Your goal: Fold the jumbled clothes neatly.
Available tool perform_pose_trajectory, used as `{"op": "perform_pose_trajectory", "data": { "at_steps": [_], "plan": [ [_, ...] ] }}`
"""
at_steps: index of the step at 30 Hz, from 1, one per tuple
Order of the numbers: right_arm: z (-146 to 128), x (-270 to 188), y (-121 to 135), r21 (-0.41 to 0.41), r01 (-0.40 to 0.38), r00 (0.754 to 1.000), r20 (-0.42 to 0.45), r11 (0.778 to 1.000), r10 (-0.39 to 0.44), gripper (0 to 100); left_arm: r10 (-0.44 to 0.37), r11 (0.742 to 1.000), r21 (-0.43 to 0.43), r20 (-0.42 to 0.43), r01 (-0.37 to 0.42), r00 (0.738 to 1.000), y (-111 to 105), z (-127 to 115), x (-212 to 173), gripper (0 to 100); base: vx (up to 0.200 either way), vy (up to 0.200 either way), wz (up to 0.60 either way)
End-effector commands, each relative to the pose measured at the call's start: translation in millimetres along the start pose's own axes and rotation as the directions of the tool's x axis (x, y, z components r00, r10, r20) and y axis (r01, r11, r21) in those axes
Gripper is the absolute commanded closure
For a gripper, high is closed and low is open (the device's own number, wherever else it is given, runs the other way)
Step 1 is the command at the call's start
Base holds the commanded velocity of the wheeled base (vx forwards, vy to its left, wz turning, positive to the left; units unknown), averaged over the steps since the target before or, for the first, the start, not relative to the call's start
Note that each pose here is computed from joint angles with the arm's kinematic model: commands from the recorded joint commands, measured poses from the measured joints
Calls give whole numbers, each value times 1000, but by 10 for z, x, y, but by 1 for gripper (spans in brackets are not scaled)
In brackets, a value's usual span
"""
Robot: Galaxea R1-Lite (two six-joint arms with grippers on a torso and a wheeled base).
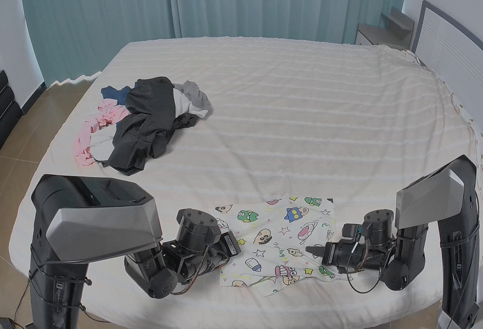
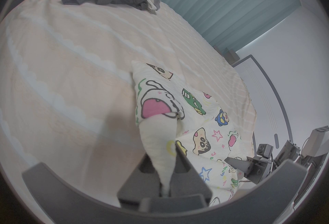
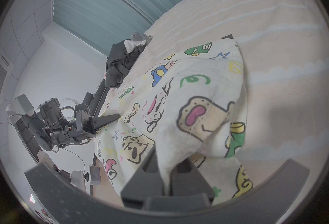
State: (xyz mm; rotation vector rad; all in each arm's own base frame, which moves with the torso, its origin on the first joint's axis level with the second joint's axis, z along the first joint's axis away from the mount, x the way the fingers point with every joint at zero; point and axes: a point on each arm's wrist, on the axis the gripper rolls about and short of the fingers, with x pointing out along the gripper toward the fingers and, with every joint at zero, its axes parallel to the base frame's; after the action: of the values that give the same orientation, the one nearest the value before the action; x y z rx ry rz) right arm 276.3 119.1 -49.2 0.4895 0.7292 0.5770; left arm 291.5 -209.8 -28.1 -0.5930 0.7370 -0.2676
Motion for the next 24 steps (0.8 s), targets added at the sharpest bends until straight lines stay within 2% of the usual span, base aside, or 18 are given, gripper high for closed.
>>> {"op": "perform_pose_trajectory", "data": {
  "at_steps": [1, 17, 24],
  "plan": [
    [-1, 2, 3, -1, -2, 1000, 0, 1000, 2, 100, 2, 1000, -1, 1, -2, 1000, 5, 2, 3, 100, 0, 200, 0],
    [-4, 4, 0, 1, -1, 1000, -1, 1000, 1, 100, 11, 1000, -2, 3, -11, 1000, 30, 2, 15, 100, 0, 200, 0],
    [-15, 2, -1, 1, 6, 1000, -3, 1000, -6, 100, 14, 1000, -4, 2, -14, 1000, 40, 0, 16, 100, 0, 0, 0]
  ]
}}
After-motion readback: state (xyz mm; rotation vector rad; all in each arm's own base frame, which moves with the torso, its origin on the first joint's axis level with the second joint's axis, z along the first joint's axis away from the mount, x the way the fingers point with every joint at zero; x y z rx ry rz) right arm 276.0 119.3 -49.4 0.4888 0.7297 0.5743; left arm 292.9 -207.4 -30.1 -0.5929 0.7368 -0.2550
